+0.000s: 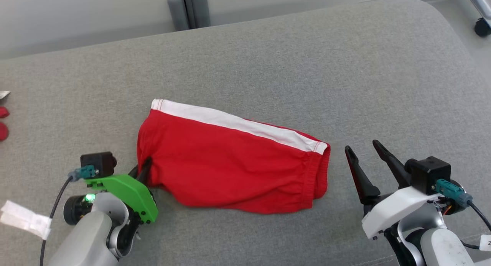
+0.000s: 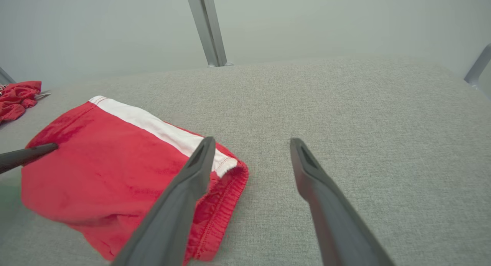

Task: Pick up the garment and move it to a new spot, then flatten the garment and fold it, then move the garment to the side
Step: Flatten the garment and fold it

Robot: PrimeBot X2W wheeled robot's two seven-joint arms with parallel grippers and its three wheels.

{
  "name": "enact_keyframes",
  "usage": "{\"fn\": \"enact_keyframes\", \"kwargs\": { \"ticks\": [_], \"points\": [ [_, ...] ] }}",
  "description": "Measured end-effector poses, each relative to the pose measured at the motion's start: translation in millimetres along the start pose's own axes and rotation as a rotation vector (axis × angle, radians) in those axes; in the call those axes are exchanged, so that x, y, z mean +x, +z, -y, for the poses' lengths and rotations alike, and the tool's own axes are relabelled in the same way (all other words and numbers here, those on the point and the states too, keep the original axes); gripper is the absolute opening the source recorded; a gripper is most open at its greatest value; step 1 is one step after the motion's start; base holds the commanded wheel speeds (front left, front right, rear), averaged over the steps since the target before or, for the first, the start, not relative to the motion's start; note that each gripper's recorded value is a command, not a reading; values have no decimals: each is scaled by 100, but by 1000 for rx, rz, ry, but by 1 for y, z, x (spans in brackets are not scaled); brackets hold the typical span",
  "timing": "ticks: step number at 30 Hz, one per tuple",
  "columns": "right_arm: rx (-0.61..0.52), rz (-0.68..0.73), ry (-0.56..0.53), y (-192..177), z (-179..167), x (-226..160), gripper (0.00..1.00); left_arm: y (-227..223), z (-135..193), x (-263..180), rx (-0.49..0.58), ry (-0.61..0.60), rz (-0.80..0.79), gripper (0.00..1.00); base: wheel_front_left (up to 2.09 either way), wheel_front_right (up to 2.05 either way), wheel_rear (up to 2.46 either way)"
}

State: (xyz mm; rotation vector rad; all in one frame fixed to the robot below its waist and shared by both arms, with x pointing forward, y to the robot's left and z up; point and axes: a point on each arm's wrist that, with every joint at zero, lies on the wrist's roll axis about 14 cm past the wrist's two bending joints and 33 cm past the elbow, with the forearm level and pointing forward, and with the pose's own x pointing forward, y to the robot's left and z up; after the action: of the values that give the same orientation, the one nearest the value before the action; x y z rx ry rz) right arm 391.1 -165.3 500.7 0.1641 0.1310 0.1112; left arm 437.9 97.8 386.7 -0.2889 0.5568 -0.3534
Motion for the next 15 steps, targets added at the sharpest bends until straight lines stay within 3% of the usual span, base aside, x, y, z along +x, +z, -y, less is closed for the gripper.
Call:
{"fn": "enact_keyframes", "kwargs": {
  "ticks": [8,15],
  "points": [
    [-10,26,33,3,-11,5,100,-16,-21,-40,-123,99,93,0,0,0,0],
    [-29,44,74,6,-25,7,100,-32,-19,-68,-209,141,143,0,0,0,0]
  ]
}}
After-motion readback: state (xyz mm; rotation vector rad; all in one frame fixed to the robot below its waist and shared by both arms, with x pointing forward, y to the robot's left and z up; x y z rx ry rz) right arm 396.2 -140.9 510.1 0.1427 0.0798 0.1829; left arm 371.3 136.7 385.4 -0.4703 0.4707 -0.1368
